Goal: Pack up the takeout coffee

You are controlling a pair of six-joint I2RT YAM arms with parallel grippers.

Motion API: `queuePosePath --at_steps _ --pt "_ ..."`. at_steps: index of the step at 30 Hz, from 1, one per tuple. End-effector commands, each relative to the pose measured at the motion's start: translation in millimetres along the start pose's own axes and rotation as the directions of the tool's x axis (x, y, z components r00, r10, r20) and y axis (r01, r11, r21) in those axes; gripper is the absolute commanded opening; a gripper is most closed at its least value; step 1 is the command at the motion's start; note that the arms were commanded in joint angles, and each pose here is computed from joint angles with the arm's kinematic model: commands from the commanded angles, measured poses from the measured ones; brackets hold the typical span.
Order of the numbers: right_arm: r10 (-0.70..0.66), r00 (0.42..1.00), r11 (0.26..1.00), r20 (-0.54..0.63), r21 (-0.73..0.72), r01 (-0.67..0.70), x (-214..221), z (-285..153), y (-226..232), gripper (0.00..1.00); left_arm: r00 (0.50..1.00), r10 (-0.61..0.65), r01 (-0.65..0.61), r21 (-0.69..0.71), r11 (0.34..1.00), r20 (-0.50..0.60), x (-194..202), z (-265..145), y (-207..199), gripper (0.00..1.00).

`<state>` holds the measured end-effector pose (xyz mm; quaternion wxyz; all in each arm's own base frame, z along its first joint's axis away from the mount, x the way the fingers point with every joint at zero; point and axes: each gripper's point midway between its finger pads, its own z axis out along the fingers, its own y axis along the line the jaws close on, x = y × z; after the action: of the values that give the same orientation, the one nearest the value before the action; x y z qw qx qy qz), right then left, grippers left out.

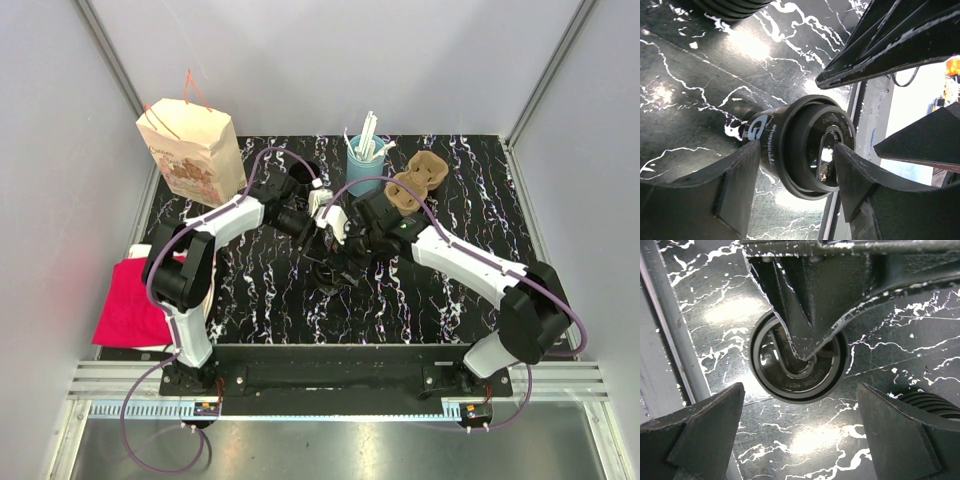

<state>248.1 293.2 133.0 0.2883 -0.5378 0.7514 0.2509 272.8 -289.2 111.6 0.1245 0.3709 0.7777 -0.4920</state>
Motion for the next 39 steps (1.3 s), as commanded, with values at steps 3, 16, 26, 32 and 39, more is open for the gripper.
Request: queuePosePath --at_steps 3,16,26,32,39 --pt "-0.045 0.997 0.999 0.070 -0.020 0.046 -14 -13 9 1.00 0.988 0.131 -0.136 0.056 0.989 0.087 -36 -18 -36 0.68" --pt "-0.038 0.995 0.999 0.090 0.035 0.035 -20 -10 -2 0.98 0.987 -0.001 0.000 0.006 1.000 0.164 -8 -62 5 0.66" --pt "0.028 0.996 0.993 0.080 0.115 -0.037 -28 2 -25 0.89 0.989 -0.106 0.095 0.098 0.991 0.108 29 -39 18 0.61" --pt "0.050 0.996 0.993 0.074 0.101 -0.058 -27 7 -26 0.80 0.988 -0.113 0.101 0.112 0.989 0.109 28 -38 18 0.60" --pt "0.086 0.993 0.993 0.083 0.079 -0.093 -27 6 -29 0.67 0.990 -0.105 0.094 0.115 0.989 0.094 25 -32 16 0.60"
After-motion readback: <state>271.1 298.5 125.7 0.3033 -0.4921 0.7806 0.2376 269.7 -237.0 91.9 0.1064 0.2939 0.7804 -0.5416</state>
